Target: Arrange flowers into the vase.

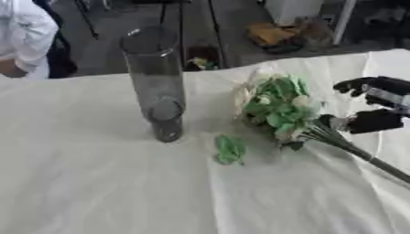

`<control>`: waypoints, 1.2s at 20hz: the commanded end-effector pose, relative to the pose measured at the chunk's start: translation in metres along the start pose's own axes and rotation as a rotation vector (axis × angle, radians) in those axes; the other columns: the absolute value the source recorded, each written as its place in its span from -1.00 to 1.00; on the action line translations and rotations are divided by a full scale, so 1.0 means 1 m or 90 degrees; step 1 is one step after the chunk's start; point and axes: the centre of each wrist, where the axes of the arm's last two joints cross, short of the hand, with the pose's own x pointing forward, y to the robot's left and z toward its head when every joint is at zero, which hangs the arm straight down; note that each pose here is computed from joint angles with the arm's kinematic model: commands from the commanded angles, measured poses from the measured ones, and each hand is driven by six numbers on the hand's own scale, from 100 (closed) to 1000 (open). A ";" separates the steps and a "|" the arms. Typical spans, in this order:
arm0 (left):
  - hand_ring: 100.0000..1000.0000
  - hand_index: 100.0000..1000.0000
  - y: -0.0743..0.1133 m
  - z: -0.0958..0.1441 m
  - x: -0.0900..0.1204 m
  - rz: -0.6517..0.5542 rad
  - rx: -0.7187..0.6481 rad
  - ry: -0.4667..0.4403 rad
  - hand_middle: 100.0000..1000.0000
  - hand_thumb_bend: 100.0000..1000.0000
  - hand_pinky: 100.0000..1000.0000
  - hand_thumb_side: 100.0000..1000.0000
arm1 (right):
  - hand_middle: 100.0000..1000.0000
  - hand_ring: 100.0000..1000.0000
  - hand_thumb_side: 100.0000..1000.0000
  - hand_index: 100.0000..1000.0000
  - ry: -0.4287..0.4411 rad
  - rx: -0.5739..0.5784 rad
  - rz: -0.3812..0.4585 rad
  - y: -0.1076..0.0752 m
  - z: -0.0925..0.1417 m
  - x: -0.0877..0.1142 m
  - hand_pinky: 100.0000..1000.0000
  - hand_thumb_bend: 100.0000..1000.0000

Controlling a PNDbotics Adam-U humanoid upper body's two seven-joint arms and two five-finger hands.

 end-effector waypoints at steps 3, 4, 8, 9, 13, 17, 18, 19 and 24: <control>0.98 0.88 0.001 -0.007 0.006 0.004 0.003 -0.022 0.88 -0.75 0.65 1.00 | 0.83 0.88 0.30 0.98 0.014 -0.003 -0.003 0.001 -0.002 -0.004 0.63 -0.38; 0.98 0.88 0.001 -0.007 0.006 0.004 0.005 -0.021 0.88 -0.76 0.65 1.00 | 0.83 0.88 0.29 0.98 0.018 -0.002 -0.005 0.003 -0.004 -0.005 0.63 -0.37; 0.98 0.88 0.001 -0.006 0.006 0.006 0.007 -0.019 0.88 -0.77 0.65 1.00 | 0.84 0.89 0.27 0.98 0.031 0.007 -0.007 0.010 -0.009 -0.010 0.64 -0.36; 0.98 0.88 0.001 -0.006 0.006 0.006 0.007 -0.018 0.88 -0.77 0.65 1.00 | 0.84 0.89 0.27 0.98 0.032 0.010 -0.008 0.012 -0.010 -0.011 0.64 -0.36; 0.98 0.88 0.000 -0.006 0.006 0.008 0.008 -0.017 0.88 -0.78 0.65 1.00 | 0.84 0.89 0.25 0.98 0.036 0.020 -0.007 0.016 -0.014 -0.014 0.64 -0.35; 0.98 0.88 -0.001 -0.006 0.006 0.010 0.007 -0.016 0.88 -0.79 0.65 1.00 | 0.84 0.89 0.23 0.97 0.042 0.033 -0.003 0.021 -0.017 -0.018 0.64 -0.35; 0.98 0.88 0.000 -0.006 0.006 0.010 0.008 -0.016 0.88 -0.79 0.65 1.00 | 0.83 0.89 0.23 0.97 0.045 0.036 -0.003 0.022 -0.018 -0.019 0.63 -0.35; 0.98 0.88 0.000 -0.005 0.006 0.011 0.008 -0.015 0.88 -0.80 0.65 1.00 | 0.83 0.89 0.23 0.97 0.046 0.039 -0.005 0.023 -0.019 -0.020 0.63 -0.35; 0.97 0.88 -0.001 -0.005 0.006 0.012 0.009 -0.014 0.88 -0.82 0.65 1.00 | 0.82 0.86 0.22 0.96 0.046 0.053 -0.010 0.027 -0.021 -0.022 0.62 -0.37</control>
